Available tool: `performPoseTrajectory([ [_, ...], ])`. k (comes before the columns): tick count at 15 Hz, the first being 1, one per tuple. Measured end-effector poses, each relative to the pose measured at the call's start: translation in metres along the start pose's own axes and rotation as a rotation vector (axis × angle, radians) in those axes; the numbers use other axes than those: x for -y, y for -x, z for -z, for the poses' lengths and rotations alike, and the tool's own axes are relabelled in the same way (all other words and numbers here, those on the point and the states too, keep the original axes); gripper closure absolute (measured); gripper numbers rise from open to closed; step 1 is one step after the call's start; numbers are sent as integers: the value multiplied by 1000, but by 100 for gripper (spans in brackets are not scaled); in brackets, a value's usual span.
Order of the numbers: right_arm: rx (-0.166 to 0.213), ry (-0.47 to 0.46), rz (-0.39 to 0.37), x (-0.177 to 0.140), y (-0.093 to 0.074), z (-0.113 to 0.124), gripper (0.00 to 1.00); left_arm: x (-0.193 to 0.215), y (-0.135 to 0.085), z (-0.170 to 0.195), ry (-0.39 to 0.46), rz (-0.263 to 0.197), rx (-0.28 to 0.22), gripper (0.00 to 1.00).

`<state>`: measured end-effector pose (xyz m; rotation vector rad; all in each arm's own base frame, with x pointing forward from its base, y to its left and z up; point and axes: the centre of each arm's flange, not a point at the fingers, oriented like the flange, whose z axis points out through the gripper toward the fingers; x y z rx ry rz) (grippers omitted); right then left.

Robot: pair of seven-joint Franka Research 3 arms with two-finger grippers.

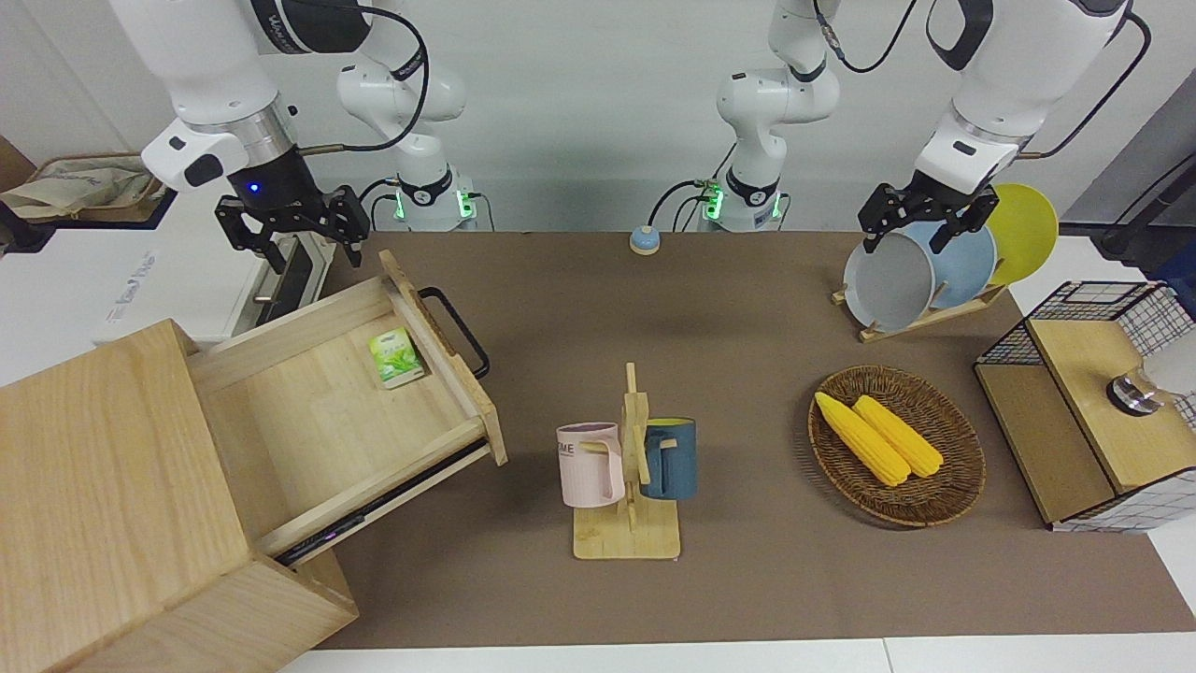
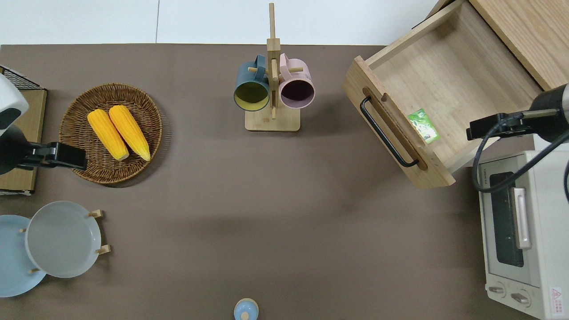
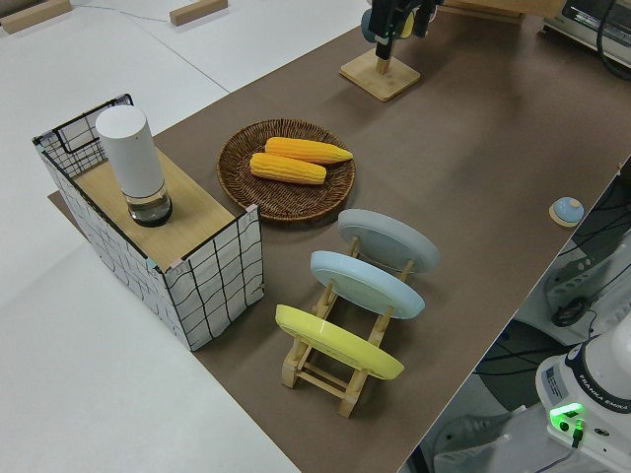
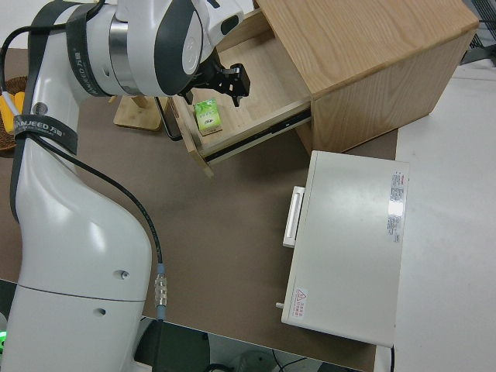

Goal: Slide drawer open with right arm

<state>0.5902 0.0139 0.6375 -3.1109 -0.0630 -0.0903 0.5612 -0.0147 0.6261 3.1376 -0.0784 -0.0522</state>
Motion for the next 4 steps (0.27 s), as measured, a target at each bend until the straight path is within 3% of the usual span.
performPoseTrajectory([
  [4, 1, 21, -6, -6, 0, 0, 1, 0, 0, 0, 0, 0, 0, 0],
])
